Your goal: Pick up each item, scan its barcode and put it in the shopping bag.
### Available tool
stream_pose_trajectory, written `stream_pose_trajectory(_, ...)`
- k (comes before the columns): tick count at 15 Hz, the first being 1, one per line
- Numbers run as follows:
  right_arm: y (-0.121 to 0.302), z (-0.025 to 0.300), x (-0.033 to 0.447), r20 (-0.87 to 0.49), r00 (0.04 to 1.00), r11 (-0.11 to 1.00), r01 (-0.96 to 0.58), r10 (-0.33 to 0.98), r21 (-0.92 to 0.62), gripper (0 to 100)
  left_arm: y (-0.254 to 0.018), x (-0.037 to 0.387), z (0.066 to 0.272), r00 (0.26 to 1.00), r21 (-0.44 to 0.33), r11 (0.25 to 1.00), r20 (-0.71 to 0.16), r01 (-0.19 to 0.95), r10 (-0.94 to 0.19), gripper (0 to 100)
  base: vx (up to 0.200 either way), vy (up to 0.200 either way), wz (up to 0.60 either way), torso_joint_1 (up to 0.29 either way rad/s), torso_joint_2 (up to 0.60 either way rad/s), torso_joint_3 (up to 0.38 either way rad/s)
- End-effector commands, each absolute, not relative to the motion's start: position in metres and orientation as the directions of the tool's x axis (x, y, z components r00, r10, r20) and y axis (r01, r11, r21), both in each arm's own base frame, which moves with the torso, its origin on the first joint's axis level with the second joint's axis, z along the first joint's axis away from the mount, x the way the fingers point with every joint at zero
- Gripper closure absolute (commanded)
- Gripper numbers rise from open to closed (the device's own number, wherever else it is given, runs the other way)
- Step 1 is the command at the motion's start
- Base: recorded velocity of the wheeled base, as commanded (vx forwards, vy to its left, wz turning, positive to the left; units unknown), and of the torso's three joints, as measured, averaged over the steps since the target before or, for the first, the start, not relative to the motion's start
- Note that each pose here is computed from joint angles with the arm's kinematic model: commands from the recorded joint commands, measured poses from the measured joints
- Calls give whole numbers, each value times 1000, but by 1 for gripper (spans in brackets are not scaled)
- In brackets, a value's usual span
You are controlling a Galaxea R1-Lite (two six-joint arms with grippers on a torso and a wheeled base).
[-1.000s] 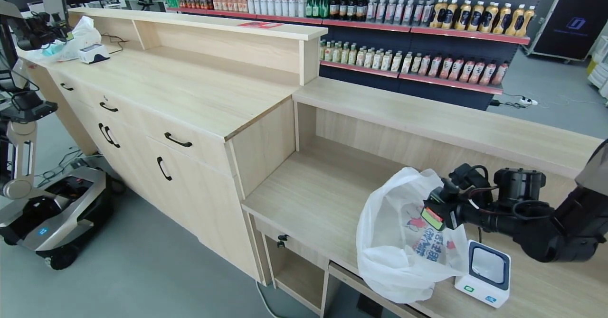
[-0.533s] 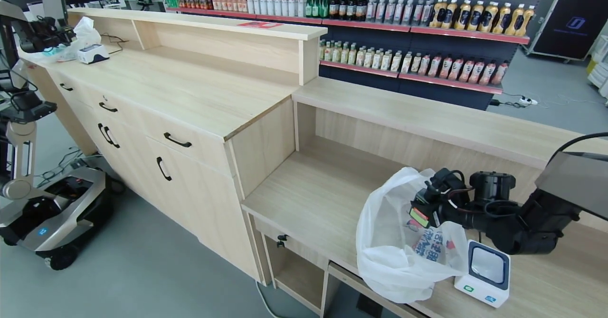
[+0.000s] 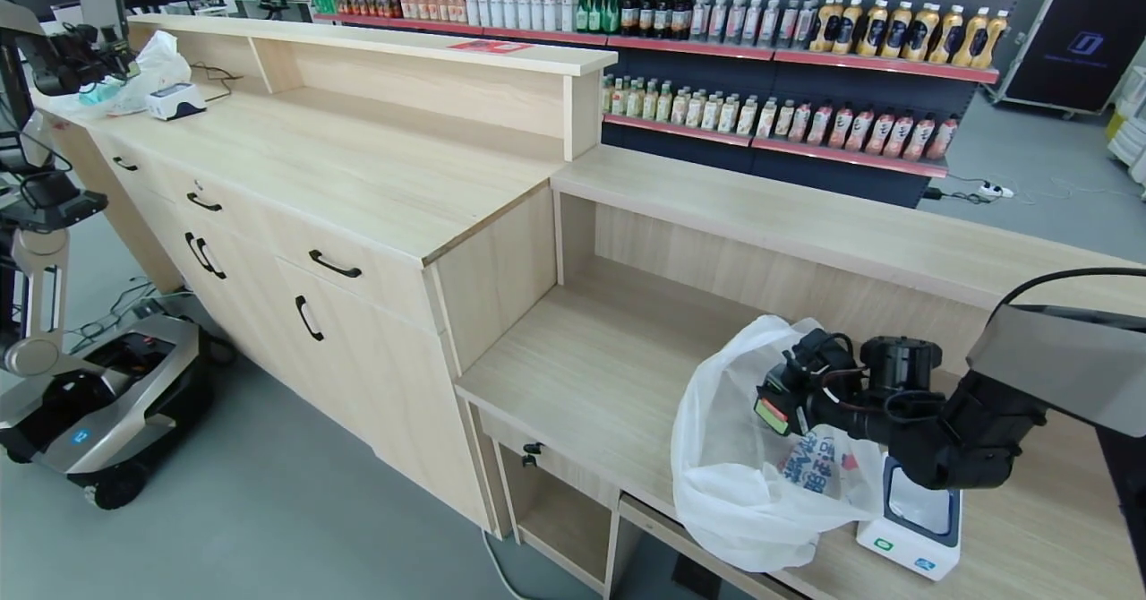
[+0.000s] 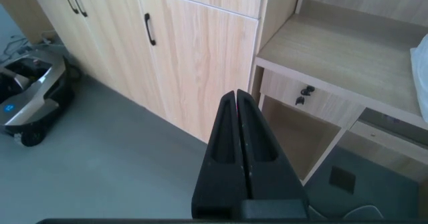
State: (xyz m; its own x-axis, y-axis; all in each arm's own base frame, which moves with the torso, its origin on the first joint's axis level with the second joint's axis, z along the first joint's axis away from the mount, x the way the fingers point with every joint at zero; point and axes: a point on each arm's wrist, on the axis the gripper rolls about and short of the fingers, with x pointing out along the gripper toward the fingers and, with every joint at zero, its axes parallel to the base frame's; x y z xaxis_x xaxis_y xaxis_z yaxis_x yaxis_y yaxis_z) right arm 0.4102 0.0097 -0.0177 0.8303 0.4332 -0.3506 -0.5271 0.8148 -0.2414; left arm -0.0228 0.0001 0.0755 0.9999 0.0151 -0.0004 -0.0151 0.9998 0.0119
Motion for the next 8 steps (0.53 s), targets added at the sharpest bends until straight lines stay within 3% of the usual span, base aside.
stream_pose_trajectory(1, 12, -29, 412, -368, 820, 814, -536, 438, -225, 100, 0, -23, 75, 1000, 12, 1000, 0, -15, 15, 100, 0, 0, 0, 0, 0, 0)
stream_pose_trajectory(8, 10, -37, 410, -382, 817, 818, -534, 433, -215, 100, 0, -23, 75, 1000, 12, 1000, 0, -15, 15, 100, 0, 0, 0, 0, 0, 0)
